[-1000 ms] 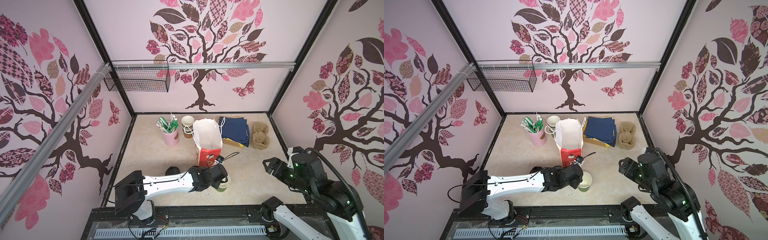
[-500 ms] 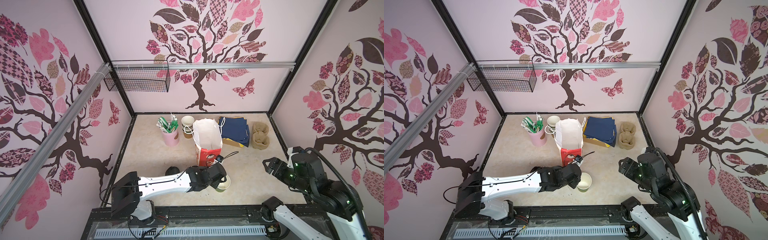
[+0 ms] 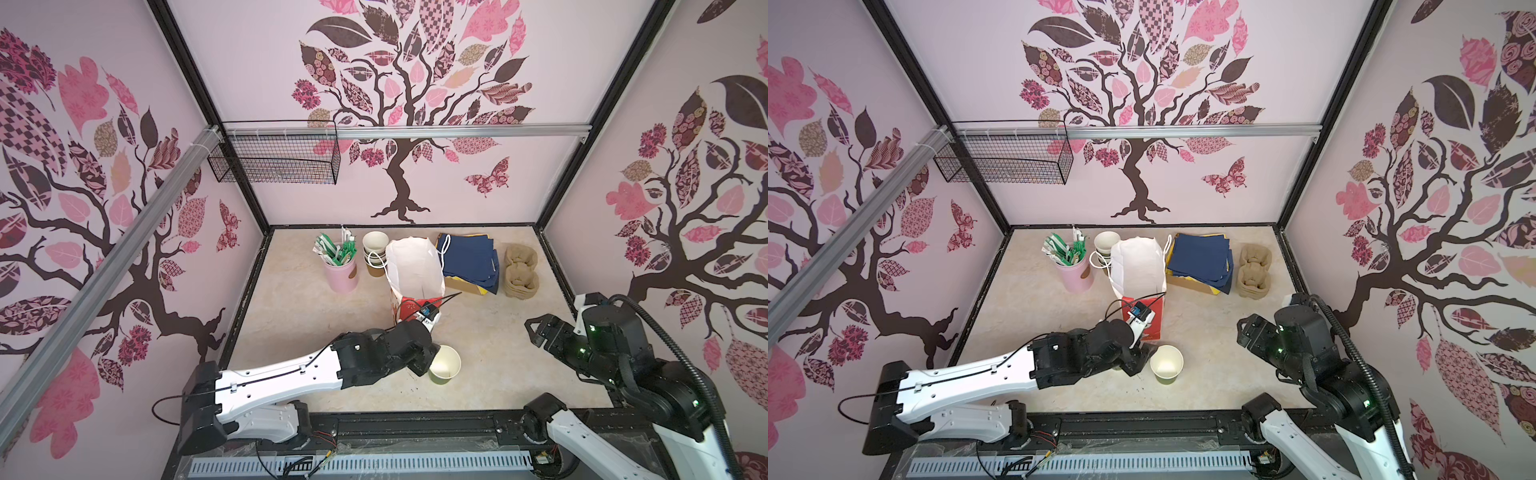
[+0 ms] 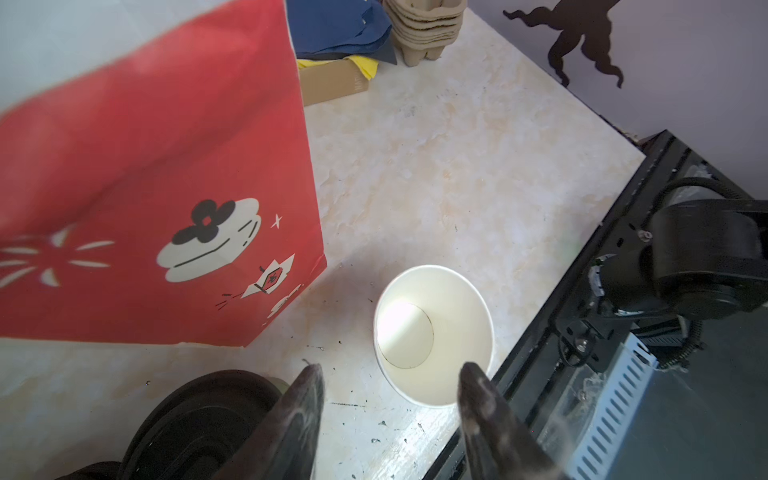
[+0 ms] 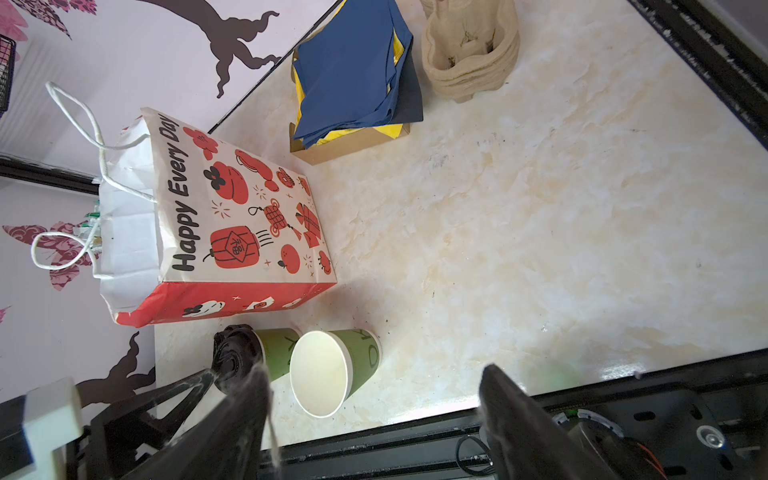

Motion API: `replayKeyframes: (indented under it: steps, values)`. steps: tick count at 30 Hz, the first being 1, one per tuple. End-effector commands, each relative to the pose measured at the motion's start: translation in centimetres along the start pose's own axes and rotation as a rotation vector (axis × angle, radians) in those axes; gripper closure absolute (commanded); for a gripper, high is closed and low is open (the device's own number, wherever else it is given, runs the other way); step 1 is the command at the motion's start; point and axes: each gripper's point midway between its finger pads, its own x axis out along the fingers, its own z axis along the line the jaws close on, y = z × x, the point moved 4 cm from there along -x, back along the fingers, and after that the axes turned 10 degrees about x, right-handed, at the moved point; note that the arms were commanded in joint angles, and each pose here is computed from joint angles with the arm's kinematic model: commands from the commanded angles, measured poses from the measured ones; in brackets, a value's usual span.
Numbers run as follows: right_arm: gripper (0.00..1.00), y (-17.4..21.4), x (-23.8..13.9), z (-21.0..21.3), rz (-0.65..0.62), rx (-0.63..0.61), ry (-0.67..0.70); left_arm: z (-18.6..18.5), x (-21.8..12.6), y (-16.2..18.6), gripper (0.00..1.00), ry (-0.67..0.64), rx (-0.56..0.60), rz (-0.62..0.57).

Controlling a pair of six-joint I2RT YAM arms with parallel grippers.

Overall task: Pack the takeout coffee
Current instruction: 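Set the white paper cup upright on the table and open the left gripper, then move the left gripper to the loose black lid and grasp it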

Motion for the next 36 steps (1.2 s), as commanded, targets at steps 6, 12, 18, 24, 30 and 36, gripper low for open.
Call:
replayKeyframes:
  steps: [6, 12, 18, 24, 30, 36]
  values:
    - [0.17, 0.0, 0.5, 0.2, 0.001, 0.003, -0.006, 1.7, -6.3, -0.6, 0.4, 0.003, -0.058, -0.11]
    - [0.17, 0.6, 1.8, 0.3, 0.026, 0.003, -0.014, 6.8, -10.8, 0.2, 0.4, -0.245, -0.286, -0.168]
    - [0.17, 0.9, 3.5, 0.9, 0.051, 0.0, -0.021, 12.5, -12.6, 4.7, 0.41, -0.508, -0.556, 0.022]
    - [0.17, 0.7, 4.5, 1.6, 0.052, -0.014, -0.018, 15.3, -10.6, 9.3, 0.39, -0.533, -0.752, 0.245]
    - [0.17, 0.5, 5.0, 1.7, 0.044, -0.011, -0.005, 17.5, -7.4, 12.0, 0.26, -0.414, -0.928, 0.278]
    - [0.17, 0.6, 5.3, 1.5, 0.042, -0.001, 0.009, 19.1, -4.1, 14.2, 0.18, -0.319, -0.943, 0.316]
